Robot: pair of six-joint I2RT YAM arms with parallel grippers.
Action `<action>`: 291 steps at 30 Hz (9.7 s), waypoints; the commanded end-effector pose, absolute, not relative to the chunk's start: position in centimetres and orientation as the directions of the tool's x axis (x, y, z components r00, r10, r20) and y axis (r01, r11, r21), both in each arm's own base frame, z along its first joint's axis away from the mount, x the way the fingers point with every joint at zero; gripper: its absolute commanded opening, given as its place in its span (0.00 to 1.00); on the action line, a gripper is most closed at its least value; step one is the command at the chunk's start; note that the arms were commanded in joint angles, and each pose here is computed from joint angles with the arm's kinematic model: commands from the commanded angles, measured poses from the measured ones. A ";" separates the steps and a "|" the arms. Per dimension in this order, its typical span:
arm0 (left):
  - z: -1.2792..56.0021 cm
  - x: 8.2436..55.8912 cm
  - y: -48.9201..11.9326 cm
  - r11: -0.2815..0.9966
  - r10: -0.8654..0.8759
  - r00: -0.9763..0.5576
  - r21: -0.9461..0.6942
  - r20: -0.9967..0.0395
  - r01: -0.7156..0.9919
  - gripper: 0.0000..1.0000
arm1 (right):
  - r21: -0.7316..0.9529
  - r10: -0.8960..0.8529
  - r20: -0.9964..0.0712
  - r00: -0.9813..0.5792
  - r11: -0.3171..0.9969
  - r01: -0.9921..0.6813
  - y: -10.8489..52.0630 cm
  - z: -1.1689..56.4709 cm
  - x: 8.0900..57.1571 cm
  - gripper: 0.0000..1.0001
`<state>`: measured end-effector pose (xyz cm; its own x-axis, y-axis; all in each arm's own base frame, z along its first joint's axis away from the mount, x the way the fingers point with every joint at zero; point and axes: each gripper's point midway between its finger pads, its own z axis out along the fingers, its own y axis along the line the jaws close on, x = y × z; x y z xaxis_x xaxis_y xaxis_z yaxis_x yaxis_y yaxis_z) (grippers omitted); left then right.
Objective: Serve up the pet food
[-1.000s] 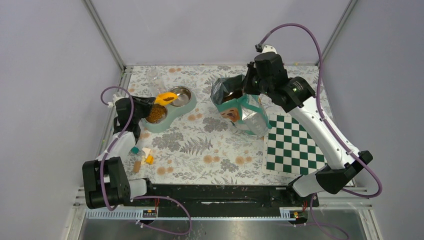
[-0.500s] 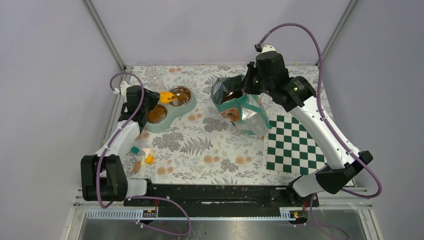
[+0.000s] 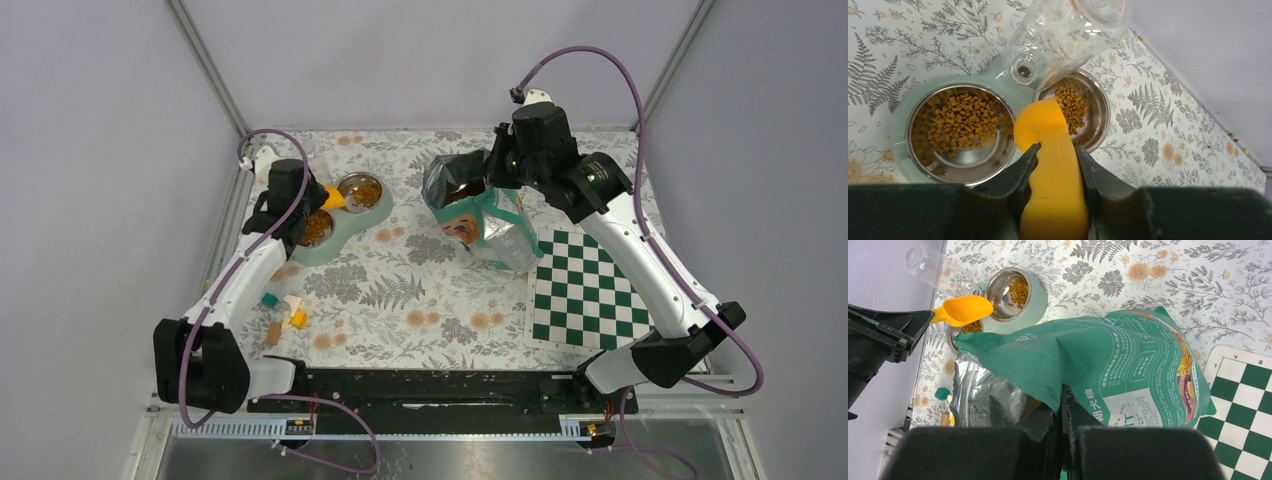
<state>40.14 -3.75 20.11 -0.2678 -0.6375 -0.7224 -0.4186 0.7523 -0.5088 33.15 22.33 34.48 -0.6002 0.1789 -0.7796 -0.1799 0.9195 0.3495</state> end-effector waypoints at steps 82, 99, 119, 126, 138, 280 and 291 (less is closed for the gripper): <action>30.7 32.8 -24.3 0.194 -0.514 -0.827 -0.970 -0.229 0.148 0.00 | 0.566 0.326 -0.706 -0.628 0.794 -0.223 31.5 36.7 35.3 0.00; 34.6 32.1 -17.4 0.147 -0.682 -0.703 -0.979 -0.203 0.140 0.00 | 0.581 0.374 -0.727 -0.576 0.782 -0.226 28.5 39.8 35.1 0.00; 37.2 31.8 -14.7 0.324 -0.672 -0.603 -0.903 -0.430 0.283 0.00 | 0.557 0.350 -0.757 -0.552 0.788 -0.264 27.8 40.8 34.8 0.00; 38.8 31.4 -17.2 0.429 -0.542 -0.573 -0.788 -0.615 0.441 0.00 | 0.564 0.331 -0.751 -0.572 0.772 -0.294 28.6 40.1 34.6 0.00; 38.2 32.4 -17.2 0.508 -0.514 -0.519 -0.730 -0.683 0.458 0.00 | 0.571 0.340 -0.749 -0.569 0.767 -0.294 28.7 40.2 34.7 0.00; 28.1 38.1 -5.0 0.859 -0.479 -0.169 -0.420 -0.862 -0.292 0.00 | 0.600 0.421 -0.723 -0.548 0.776 -0.196 21.4 39.8 36.0 0.00; 46.4 28.8 -14.6 0.636 -0.622 -0.194 -0.634 -0.759 0.441 0.00 | 0.254 0.085 -0.829 -0.553 0.938 -0.237 22.9 39.4 34.1 0.00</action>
